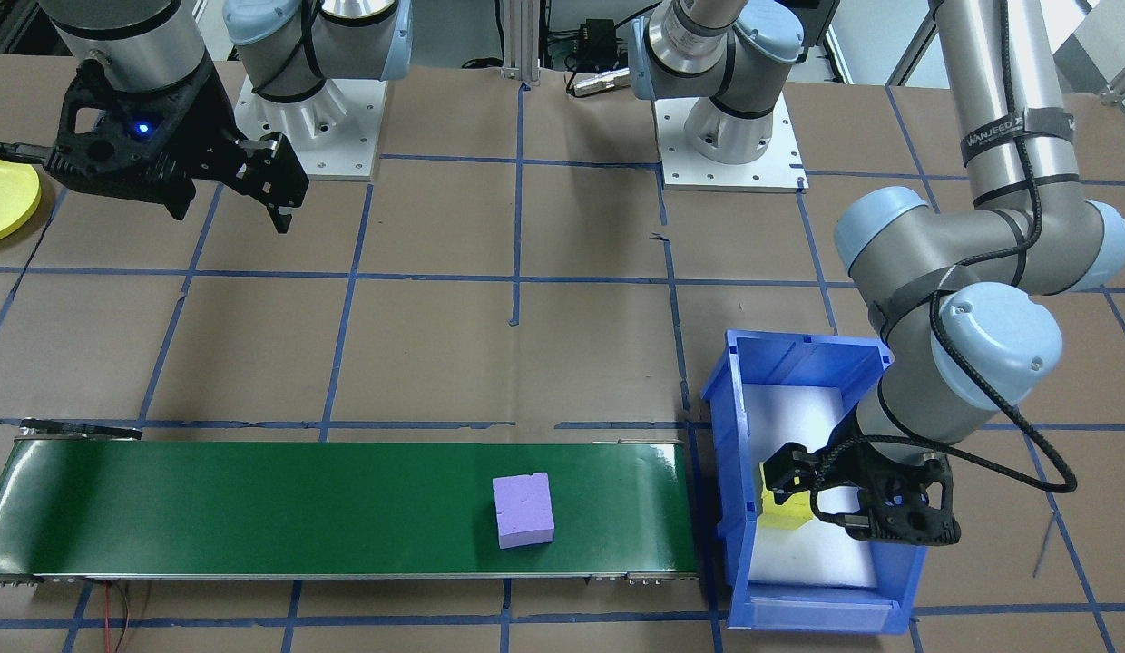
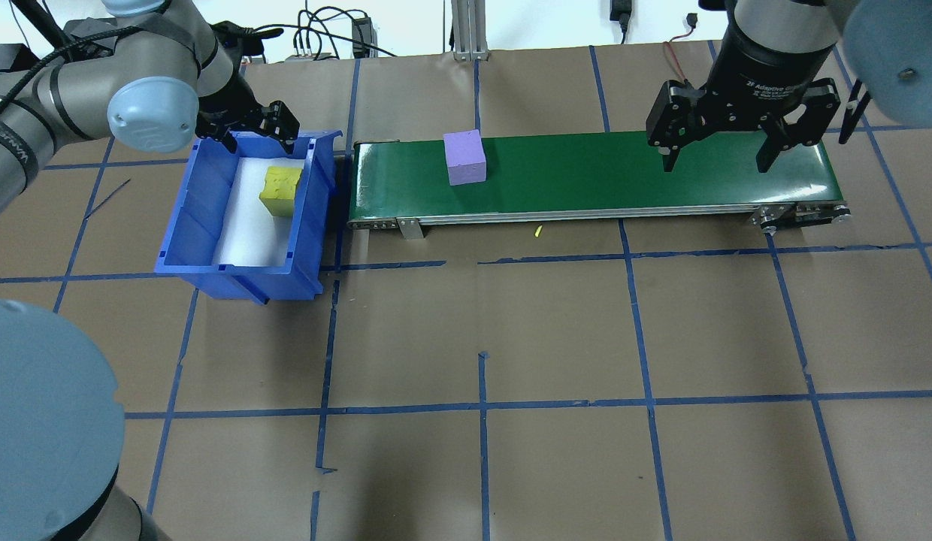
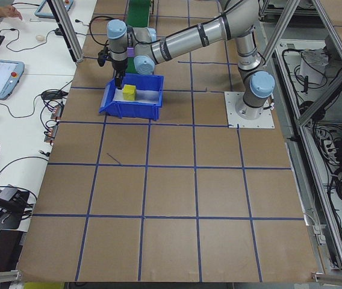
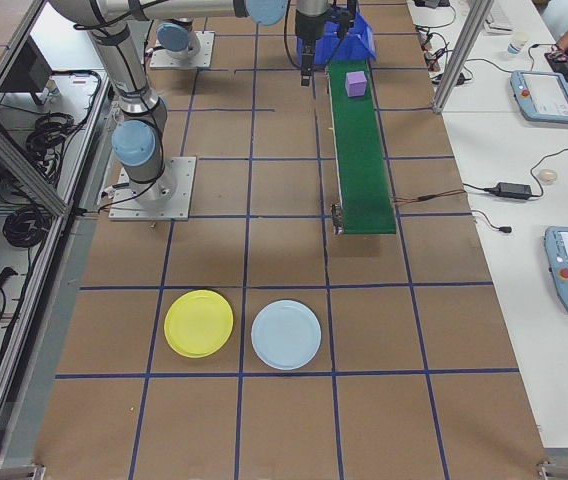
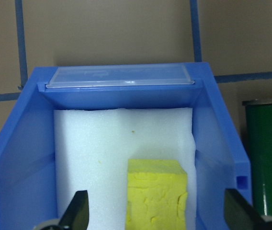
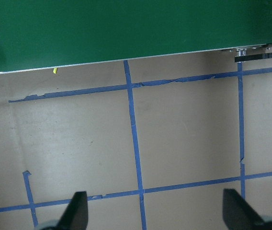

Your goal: Move block left to right into plate

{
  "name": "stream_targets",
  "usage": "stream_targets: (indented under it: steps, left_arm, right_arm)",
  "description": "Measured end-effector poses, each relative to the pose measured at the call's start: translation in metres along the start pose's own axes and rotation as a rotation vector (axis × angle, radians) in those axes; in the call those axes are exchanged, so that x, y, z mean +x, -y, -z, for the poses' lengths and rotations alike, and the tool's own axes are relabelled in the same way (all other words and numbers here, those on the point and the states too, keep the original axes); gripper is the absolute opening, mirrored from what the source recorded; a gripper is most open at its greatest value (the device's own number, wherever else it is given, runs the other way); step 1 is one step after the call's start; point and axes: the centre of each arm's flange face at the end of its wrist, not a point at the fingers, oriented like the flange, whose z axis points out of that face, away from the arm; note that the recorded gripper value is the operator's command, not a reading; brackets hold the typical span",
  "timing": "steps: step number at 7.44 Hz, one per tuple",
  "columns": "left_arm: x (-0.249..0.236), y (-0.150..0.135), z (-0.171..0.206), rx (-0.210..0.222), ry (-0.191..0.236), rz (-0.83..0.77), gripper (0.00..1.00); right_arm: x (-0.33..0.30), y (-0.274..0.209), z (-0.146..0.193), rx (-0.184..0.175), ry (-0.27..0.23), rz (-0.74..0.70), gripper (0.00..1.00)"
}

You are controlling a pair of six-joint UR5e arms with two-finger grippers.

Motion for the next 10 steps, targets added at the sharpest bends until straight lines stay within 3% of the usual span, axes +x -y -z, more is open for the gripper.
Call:
stream_targets:
  steps: [3,5,7,8,10]
  left_arm:
    - [-0.010,-0.007,-0.031,-0.051,-0.025,0.003,1.00]
    - [-0.008,-0.009,-0.041,-0.059,-0.066,0.000,1.00]
    - [-0.007,-0.010,-0.048,-0.067,-0.077,-0.002,1.00]
    - [-0.008,-0.010,-0.055,-0.077,-0.080,-0.002,0.96]
    - [-0.009,-0.009,-0.063,-0.085,-0.082,0.000,0.74]
  right_arm:
    - [0.001,-0.001,0.003,0.004,0.001,-0.006,1.00]
    - [0.000,-0.002,0.004,0.007,0.003,-0.006,1.00]
    - [0.000,-0.003,0.005,0.009,0.004,-0.006,1.00]
    - [0.000,-0.003,0.005,0.009,0.005,-0.006,1.00]
    - [0.000,-0.004,0.006,0.010,0.005,-0.007,1.00]
